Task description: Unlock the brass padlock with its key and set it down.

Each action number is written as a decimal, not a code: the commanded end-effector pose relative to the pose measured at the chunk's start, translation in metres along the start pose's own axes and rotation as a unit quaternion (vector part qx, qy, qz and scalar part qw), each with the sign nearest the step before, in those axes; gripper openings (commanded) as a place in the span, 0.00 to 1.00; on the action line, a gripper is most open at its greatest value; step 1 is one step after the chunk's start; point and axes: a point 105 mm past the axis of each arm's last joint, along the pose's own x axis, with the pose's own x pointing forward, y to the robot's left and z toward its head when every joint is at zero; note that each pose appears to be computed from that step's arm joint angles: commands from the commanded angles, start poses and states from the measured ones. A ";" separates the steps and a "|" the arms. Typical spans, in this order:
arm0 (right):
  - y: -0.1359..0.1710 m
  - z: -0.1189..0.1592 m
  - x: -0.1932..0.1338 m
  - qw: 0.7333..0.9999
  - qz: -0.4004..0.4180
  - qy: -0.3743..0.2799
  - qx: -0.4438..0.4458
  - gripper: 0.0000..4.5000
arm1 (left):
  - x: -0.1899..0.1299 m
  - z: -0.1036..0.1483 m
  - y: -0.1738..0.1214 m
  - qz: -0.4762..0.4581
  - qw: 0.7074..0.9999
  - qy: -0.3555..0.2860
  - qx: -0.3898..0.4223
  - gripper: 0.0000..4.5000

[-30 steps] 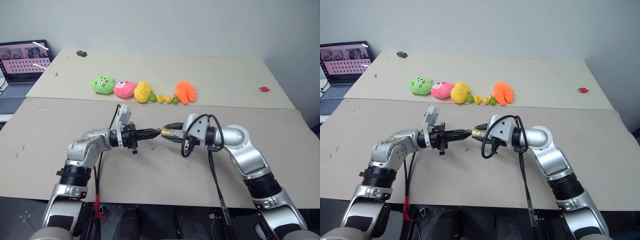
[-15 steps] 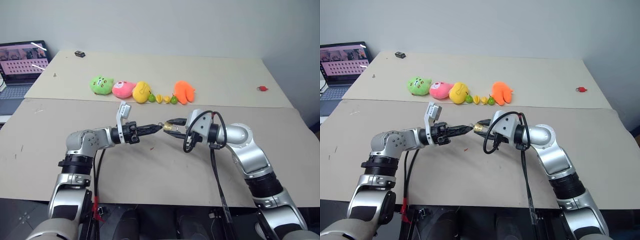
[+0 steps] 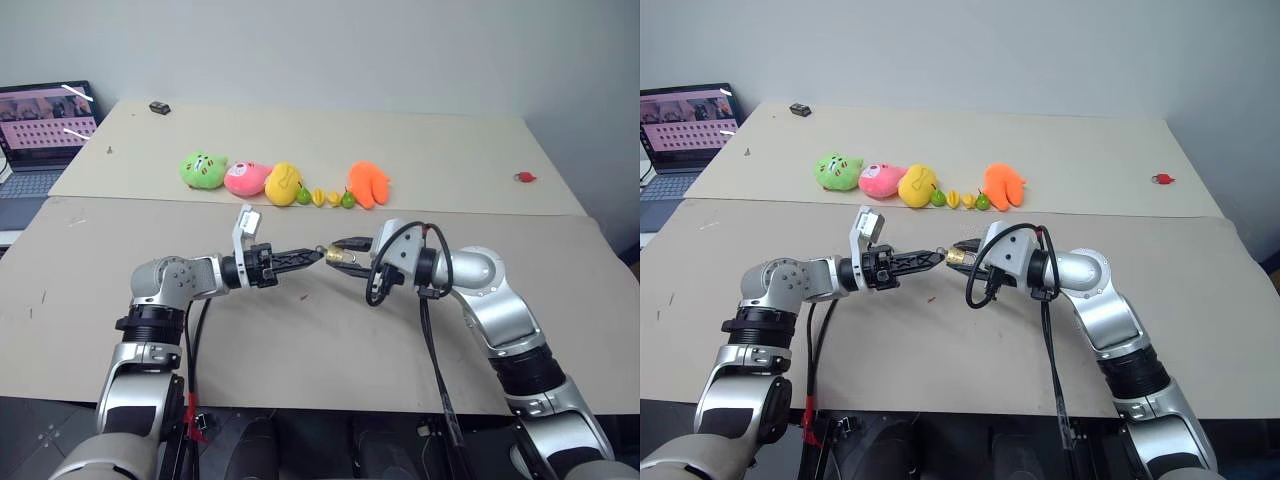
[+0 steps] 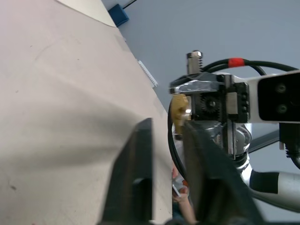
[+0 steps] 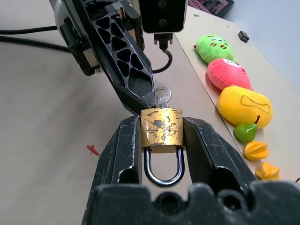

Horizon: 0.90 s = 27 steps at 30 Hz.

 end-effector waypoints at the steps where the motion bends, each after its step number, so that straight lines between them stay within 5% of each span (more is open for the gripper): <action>1: 0.011 0.009 0.001 1.000 0.027 -0.015 -0.007 0.21 | -0.010 0.025 -0.010 0.005 0.999 -0.029 0.045 0.46; 19: 0.012 0.007 0.002 0.999 0.032 -0.015 -0.003 0.21 | -0.003 0.040 -0.053 -0.092 0.995 -0.045 -0.018 0.46; 27: 0.011 0.008 0.003 0.999 0.033 -0.016 -0.004 0.21 | -0.006 0.019 -0.059 -0.095 0.995 0.007 -0.034 0.46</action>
